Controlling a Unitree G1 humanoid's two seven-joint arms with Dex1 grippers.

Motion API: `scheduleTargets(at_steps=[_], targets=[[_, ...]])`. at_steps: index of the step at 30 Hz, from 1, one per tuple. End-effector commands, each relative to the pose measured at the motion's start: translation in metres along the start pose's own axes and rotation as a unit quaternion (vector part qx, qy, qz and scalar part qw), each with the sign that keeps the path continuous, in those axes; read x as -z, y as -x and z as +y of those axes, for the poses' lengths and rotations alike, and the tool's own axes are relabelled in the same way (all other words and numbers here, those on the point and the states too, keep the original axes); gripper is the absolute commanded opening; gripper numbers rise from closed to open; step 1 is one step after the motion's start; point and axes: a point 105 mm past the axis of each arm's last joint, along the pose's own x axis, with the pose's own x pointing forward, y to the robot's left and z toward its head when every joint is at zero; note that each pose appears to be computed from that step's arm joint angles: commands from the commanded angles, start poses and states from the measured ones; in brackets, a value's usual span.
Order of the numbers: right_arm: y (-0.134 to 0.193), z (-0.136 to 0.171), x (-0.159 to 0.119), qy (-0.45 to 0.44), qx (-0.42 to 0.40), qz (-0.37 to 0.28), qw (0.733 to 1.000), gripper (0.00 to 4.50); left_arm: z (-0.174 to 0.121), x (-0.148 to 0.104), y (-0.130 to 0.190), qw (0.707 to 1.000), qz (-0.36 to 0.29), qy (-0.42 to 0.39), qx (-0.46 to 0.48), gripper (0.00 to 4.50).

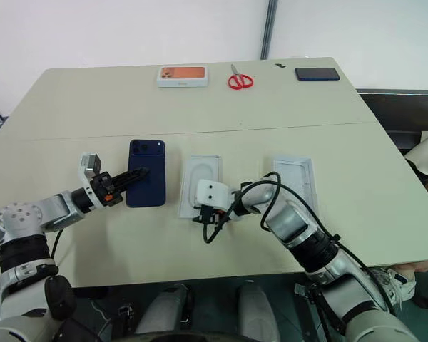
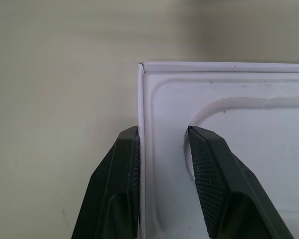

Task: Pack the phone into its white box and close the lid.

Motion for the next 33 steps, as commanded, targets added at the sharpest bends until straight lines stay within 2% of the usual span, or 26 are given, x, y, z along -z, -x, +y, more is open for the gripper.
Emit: scheduleTargets(at_steps=[1, 9, 12, 16, 17, 22, 26, 33], targets=[[-0.014, 0.006, -0.012, 0.010, -0.006, -0.012, 1.000, 1.56, -0.016, -0.008, -0.001, 0.999, -0.008, -0.014, 0.033, 0.00], [-0.012, 0.002, -0.014, 0.013, -0.008, -0.014, 1.000, 1.56, -0.015, -0.004, -0.001, 0.999, 0.003, -0.016, 0.029, 0.00], [-0.009, 0.000, -0.018, -0.007, -0.011, -0.026, 1.000, 2.32, -0.015, -0.003, -0.001, 0.999, 0.007, -0.016, 0.027, 0.00], [-0.001, -0.009, -0.026, 0.004, 0.012, -0.037, 0.999, 4.28, -0.015, 0.001, -0.006, 0.999, 0.014, -0.016, 0.028, 0.00], [0.003, -0.010, -0.028, 0.001, 0.012, -0.042, 0.999, 4.44, -0.015, 0.002, -0.007, 0.999, 0.016, -0.015, 0.029, 0.00], [0.036, -0.026, -0.030, -0.012, 0.037, -0.062, 0.997, 4.44, -0.020, 0.007, -0.016, 0.999, 0.027, -0.021, 0.041, 0.00], [0.067, -0.034, -0.015, -0.013, 0.056, -0.064, 0.996, 4.44, -0.020, 0.020, -0.027, 0.998, 0.040, -0.015, 0.047, 0.00], [0.093, -0.044, -0.001, -0.022, 0.100, -0.114, 0.988, 4.44, -0.014, 0.033, -0.047, 0.998, 0.043, -0.002, 0.038, 0.00]])
